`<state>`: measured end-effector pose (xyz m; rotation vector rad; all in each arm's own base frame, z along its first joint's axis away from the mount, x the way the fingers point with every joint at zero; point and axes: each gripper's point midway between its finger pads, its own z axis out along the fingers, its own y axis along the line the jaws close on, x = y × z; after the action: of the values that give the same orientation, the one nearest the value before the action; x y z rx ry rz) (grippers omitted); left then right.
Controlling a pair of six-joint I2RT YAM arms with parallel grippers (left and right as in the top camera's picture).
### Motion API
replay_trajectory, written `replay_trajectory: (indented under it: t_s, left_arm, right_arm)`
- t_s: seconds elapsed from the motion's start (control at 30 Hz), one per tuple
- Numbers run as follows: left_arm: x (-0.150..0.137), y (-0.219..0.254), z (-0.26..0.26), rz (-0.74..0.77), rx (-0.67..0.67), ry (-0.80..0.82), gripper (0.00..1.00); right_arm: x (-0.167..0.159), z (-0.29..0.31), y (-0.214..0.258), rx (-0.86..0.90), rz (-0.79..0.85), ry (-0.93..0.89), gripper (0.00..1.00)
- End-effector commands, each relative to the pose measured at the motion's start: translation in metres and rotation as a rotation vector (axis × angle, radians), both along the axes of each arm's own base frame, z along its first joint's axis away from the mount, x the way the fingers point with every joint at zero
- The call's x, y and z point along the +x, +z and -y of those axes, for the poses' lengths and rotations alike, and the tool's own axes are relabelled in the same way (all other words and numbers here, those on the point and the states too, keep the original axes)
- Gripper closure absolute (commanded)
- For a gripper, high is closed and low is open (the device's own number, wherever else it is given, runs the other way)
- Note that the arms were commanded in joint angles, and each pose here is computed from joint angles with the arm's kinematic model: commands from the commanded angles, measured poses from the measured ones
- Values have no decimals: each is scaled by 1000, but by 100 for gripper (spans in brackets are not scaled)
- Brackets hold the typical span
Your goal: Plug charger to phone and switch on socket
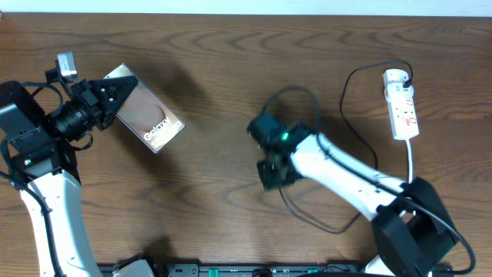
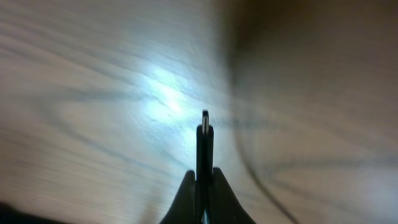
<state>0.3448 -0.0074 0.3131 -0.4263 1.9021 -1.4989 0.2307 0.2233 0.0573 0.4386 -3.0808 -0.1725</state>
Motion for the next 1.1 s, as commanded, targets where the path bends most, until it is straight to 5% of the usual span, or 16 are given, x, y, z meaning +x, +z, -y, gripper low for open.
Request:
replay_trajectory:
  t_s: [0.0,0.17,0.3,0.6,1.07]
  left_arm:
    - [-4,3,4,20,-1,-32,93]
    - [-4,3,4,20,-1,-32,93]
    - [-4,3,4,21,0,-32,93]
    - [-4,3,5,32,9,-35,93]
    - [-24,19,21,130,-8,-197,93]
  right_arm:
    - [19,-44,57,312,12,231,99]
    - [17,-83,135,798,21,480,99]
    - [24,-73,165,999,49,528,99]
    - [0,-52,182,1150,113,729,99]
    - [-20,-82,214,1469,133,782,99]
